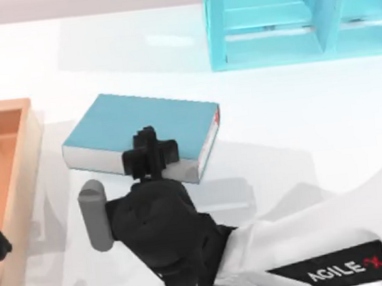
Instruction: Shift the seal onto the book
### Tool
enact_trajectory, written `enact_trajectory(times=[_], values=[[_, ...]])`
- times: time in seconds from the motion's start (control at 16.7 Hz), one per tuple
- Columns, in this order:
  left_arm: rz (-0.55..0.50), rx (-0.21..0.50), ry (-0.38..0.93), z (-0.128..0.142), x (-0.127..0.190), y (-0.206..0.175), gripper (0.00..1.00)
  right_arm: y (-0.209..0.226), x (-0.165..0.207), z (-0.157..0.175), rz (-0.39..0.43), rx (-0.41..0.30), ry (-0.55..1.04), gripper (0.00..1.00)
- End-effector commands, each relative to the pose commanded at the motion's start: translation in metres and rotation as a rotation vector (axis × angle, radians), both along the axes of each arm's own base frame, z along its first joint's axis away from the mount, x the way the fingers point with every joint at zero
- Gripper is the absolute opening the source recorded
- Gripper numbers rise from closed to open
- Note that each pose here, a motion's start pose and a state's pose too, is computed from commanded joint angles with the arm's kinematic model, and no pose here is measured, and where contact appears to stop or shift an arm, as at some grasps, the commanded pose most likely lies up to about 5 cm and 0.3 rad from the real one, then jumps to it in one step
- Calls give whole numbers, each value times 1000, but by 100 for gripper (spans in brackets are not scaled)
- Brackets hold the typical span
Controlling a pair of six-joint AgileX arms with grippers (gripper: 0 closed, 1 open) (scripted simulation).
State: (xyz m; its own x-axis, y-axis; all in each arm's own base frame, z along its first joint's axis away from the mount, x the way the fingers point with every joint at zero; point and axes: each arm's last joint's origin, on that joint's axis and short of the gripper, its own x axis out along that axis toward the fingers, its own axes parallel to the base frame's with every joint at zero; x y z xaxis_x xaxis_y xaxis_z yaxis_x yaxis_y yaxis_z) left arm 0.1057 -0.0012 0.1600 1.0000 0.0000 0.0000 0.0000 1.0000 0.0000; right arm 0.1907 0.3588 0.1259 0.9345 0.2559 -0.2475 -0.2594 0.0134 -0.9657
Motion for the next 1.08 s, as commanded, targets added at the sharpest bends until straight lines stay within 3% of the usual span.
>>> enact_trajectory(times=[0.54, 1.08], values=[[0, 0, 0, 0, 0, 0, 100, 0, -1, -23, 3, -7, 1, 0], [0, 0, 0, 0, 0, 0, 100, 0, -1, -23, 3, -7, 1, 68]])
